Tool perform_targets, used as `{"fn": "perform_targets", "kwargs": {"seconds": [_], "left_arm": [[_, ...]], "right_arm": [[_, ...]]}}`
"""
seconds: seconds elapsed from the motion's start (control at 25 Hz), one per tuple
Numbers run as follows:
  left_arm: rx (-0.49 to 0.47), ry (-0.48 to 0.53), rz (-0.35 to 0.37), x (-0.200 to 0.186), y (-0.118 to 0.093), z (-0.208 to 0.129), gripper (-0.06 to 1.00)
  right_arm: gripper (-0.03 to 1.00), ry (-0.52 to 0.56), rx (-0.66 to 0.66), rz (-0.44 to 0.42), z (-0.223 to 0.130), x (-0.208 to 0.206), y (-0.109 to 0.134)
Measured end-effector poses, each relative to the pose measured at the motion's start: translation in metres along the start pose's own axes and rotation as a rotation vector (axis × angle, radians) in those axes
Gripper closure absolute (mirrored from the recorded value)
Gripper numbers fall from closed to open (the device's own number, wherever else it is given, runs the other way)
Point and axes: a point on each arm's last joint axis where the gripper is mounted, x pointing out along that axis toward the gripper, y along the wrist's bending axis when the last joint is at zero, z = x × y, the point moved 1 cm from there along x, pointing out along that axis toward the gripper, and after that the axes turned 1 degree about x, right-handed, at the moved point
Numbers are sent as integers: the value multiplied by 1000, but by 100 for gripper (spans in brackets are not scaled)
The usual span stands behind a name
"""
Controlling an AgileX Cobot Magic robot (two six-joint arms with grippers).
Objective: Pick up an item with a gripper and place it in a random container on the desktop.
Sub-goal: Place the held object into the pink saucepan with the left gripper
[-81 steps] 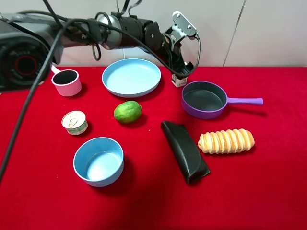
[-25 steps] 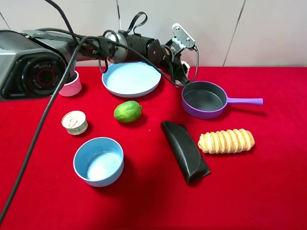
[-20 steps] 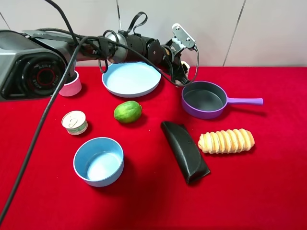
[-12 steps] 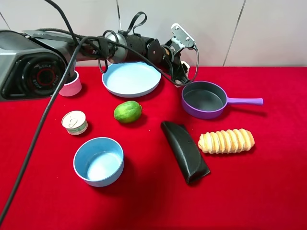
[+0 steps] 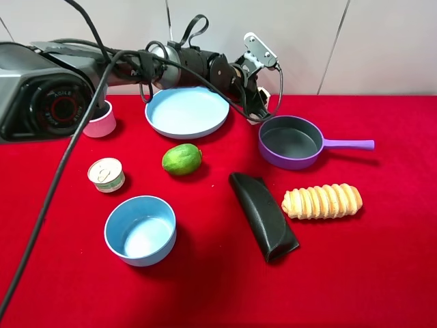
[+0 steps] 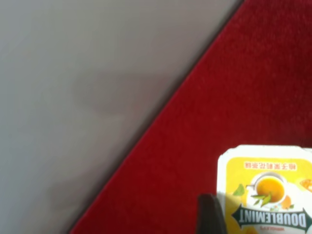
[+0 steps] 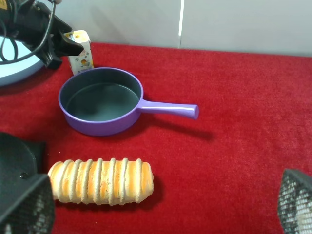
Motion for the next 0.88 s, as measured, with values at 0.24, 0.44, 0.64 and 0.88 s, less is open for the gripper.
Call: {"fn": "perform_targets", "kwargs": {"seconds": [0.24,0.44,0.64,0.88], "left_arm": [[-7,21,-8,-13,10,7,47],[-18,34,-6,-26,22,13,47],[-24,51,-15,-46,32,24,47],[-22,78,-40,-68,36,36,47]], "right_arm": [[27,0,0,0,0,0,0],[27,0,0,0,0,0,0],[27,0,0,0,0,0,0],[27,0,0,0,0,0,0]]}}
